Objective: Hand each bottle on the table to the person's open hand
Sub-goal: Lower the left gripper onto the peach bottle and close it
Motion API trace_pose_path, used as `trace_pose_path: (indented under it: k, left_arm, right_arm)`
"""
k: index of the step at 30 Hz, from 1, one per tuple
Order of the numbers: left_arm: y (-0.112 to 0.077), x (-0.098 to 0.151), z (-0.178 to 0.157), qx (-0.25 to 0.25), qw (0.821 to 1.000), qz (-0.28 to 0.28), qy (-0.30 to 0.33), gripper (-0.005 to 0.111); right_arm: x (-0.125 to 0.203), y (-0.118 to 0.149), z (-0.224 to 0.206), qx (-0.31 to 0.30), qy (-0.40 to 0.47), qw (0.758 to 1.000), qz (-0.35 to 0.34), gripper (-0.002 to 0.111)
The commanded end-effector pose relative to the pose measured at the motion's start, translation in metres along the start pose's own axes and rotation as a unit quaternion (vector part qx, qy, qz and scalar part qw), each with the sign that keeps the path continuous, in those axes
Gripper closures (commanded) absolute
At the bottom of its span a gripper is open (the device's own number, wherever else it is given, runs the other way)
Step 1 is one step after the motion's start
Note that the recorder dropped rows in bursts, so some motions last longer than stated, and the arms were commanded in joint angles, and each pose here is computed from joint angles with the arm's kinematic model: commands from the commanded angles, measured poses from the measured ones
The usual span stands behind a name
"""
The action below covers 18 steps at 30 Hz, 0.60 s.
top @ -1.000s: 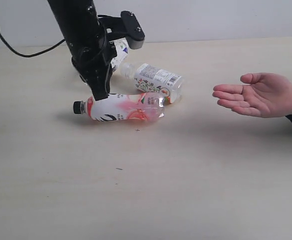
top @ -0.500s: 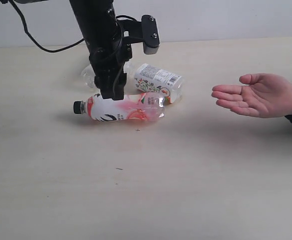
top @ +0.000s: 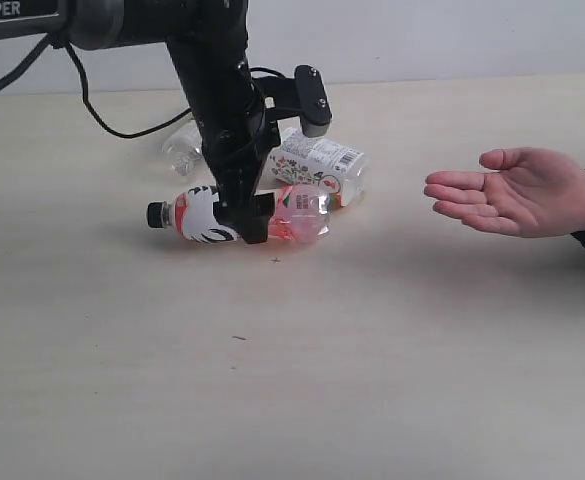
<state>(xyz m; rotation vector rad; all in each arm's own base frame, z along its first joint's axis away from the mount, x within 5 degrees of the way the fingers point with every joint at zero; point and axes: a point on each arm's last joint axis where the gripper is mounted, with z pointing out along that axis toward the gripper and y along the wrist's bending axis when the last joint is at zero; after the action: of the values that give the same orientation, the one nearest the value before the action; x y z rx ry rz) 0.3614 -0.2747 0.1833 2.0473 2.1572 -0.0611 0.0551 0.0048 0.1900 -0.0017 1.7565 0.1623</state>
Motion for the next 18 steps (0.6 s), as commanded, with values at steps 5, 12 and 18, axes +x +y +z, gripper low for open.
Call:
trace_pose_path:
  k: [5,12,18]
  left_arm:
    - [-0.001,0.001,0.013,0.014,1.0,0.001,0.011,0.01]
    - [-0.001,0.002,0.025,0.024,1.0,0.0,0.019,0.01]
    - [-0.001,0.003,0.04,0.035,0.999,0.001,0.028,0.01]
  right_arm:
    - [0.0,0.0,0.0,-0.002,-0.005,1.0,-0.002,0.108]
    - [0.0,0.0,0.0,-0.002,-0.005,1.0,-0.002,0.108]
    - [0.0,0.0,0.0,-0.002,-0.005,1.0,-0.002,0.108]
